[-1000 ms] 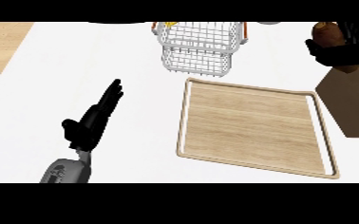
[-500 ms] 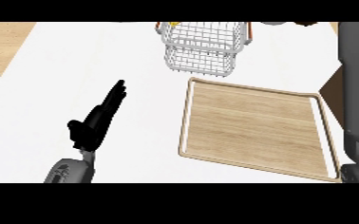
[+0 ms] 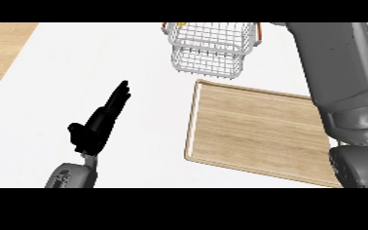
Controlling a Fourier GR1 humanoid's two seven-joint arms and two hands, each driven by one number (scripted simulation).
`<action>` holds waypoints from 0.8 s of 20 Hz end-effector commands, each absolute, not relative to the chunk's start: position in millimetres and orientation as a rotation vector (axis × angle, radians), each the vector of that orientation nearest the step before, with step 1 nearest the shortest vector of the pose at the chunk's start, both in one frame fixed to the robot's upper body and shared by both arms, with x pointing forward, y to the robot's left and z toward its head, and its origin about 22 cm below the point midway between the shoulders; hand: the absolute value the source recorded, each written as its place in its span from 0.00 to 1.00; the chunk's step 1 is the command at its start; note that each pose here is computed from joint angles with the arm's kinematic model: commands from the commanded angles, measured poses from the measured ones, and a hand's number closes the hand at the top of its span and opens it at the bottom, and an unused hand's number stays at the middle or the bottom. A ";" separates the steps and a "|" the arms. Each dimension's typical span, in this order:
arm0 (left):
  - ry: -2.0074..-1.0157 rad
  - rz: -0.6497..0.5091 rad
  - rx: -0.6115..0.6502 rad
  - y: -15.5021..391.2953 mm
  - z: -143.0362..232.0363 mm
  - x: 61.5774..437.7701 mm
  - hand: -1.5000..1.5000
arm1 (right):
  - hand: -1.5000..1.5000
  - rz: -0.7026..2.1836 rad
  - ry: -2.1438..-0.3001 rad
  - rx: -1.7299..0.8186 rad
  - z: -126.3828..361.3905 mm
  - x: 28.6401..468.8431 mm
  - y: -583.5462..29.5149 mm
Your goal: Pick the sweet potato from the tray and place it in the tiered basket
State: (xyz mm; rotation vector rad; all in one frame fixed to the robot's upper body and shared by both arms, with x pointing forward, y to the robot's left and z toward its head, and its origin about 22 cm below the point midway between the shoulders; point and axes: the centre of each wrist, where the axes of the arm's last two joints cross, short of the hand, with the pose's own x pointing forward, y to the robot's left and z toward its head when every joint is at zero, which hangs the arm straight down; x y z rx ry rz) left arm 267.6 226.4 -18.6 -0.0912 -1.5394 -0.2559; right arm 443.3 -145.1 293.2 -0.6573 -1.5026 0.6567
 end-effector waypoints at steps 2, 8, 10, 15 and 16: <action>-1.554 -0.280 -0.092 226.3 -13.3 275.0 0.50 | 1.00 0.677 -1.498 -0.633 270.3 462.1 -115.9; -1.532 -0.256 -0.115 224.2 -9.5 276.6 0.50 | 1.00 0.679 -1.504 -0.600 255.3 468.7 -92.3; -1.525 -0.280 -0.110 225.9 -19.2 275.1 0.50 | 1.00 0.658 -1.483 -0.528 252.1 468.5 -82.2; -1.555 -0.284 -0.120 215.1 -21.6 268.4 0.50 | 1.00 0.582 -1.471 -0.433 241.4 467.7 -64.5; -1.554 -0.251 -0.105 230.5 -11.0 283.5 0.50 | 1.00 0.600 -1.462 -0.399 244.3 474.1 -89.6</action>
